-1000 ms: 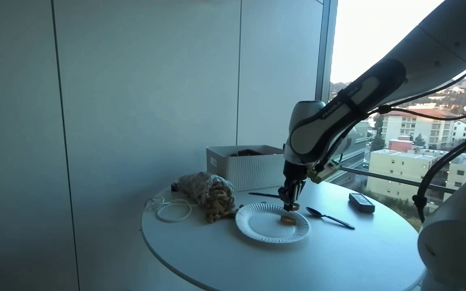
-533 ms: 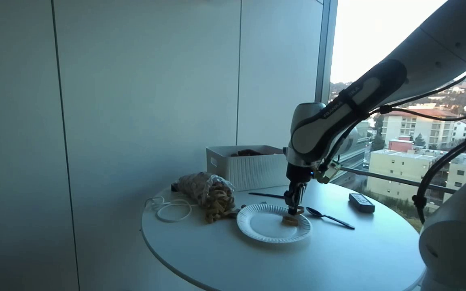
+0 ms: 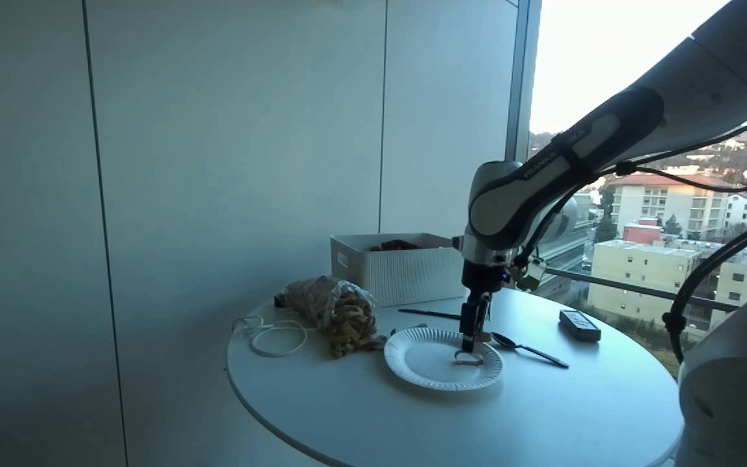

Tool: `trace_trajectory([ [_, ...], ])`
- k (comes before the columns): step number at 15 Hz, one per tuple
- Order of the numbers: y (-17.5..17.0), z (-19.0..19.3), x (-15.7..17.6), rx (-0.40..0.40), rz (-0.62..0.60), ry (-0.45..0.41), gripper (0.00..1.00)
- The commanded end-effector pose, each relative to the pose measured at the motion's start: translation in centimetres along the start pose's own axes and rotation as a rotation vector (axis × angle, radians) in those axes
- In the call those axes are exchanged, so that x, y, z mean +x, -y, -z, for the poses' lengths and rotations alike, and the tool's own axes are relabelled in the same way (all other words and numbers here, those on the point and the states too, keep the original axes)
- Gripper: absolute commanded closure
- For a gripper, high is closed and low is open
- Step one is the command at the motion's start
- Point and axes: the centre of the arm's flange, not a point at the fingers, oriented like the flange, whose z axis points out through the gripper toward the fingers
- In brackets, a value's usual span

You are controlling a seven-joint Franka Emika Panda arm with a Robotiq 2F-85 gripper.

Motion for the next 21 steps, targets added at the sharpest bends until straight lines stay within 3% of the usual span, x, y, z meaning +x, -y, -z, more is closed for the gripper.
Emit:
trace_trajectory([
  [1,2.1,0.6,-2.9,0.039,0.050,-0.014,0.00],
  [12,2.9,-0.5,-2.5,0.077,0.120,0.062,0.00],
  [17,3.7,-2.4,-1.5,0.039,0.145,0.068,0.00],
  [18,3.8,-2.5,-1.3,0.036,0.149,0.062,0.25],
  [19,3.8,-2.6,-1.2,0.032,0.154,0.055,0.27],
  [21,3.9,-2.7,-1.0,0.029,0.158,0.049,0.42],
])
